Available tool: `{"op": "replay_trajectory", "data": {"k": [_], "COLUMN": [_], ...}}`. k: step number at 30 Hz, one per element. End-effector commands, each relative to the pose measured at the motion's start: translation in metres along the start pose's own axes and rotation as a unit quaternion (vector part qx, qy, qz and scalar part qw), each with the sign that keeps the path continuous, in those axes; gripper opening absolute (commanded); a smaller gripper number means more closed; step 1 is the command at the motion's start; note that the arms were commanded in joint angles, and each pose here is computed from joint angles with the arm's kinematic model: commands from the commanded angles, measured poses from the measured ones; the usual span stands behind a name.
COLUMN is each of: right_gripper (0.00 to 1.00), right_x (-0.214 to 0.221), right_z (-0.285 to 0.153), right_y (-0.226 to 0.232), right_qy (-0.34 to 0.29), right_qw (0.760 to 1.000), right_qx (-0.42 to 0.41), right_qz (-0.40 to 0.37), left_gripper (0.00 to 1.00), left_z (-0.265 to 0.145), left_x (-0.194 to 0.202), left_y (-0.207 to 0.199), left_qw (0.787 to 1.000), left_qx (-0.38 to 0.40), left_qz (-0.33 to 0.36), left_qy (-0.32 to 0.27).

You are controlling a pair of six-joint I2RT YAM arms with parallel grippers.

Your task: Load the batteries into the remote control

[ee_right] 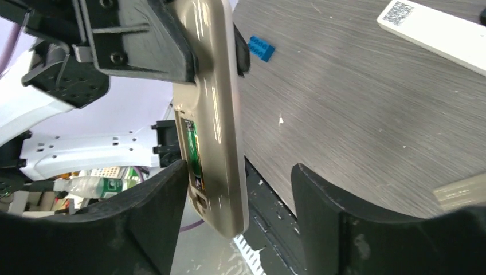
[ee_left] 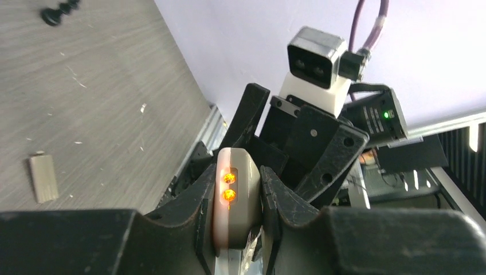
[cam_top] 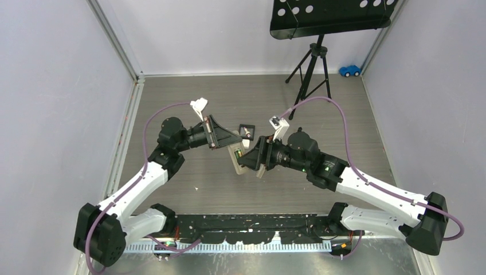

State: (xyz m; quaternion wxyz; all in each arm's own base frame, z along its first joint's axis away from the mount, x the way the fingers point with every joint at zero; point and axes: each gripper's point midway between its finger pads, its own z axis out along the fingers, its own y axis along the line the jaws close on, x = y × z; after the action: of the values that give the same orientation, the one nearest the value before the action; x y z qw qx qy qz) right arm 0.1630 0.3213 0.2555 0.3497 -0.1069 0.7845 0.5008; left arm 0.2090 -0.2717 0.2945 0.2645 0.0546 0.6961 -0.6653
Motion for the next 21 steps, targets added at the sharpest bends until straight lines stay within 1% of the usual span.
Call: {"op": "replay_trajectory", "data": {"k": [1,4,8,11,13,16,21], "right_gripper": [0.74,0.78,0.78,0.74,0.70,0.66,0.61], "right_x": [-0.024,-0.035,-0.041,-0.038,-0.034,-0.023,-0.003], "right_z": [-0.007,-0.014,-0.022,-0.029,-0.034,-0.033,-0.018], "right_y": [0.011,0.010,-0.018,-0.052,-0.078,-0.107,-0.144], "right_qy": [-0.041,-0.068,-0.097,-0.102,-0.102,-0.082,-0.041], "right_qw": [0.999,0.996,0.987,0.973,0.957,0.936,0.907], "right_qx": [0.005,0.022,0.101,0.191,0.262,0.337,0.415], "right_qz": [0.021,0.052,0.079,0.081,0.079,0.065,0.052], "left_gripper": [0.00,0.00,0.00,0.00,0.00,0.00,0.00], "left_z": [-0.009,-0.019,-0.032,-0.039,-0.045,-0.053,-0.069], "left_x": [-0.023,-0.028,-0.032,-0.036,-0.036,-0.036,-0.033], "left_y": [0.015,0.043,0.068,0.074,0.082,0.094,0.125], "left_qw": [0.995,0.985,0.971,0.963,0.956,0.947,0.925], "left_qx": [-0.058,-0.121,-0.168,-0.186,-0.206,-0.230,-0.273], "left_qz": [0.019,0.009,0.003,0.006,0.006,0.006,-0.013], "left_qy": [-0.080,-0.125,-0.172,-0.197,-0.208,-0.225,-0.263]}}
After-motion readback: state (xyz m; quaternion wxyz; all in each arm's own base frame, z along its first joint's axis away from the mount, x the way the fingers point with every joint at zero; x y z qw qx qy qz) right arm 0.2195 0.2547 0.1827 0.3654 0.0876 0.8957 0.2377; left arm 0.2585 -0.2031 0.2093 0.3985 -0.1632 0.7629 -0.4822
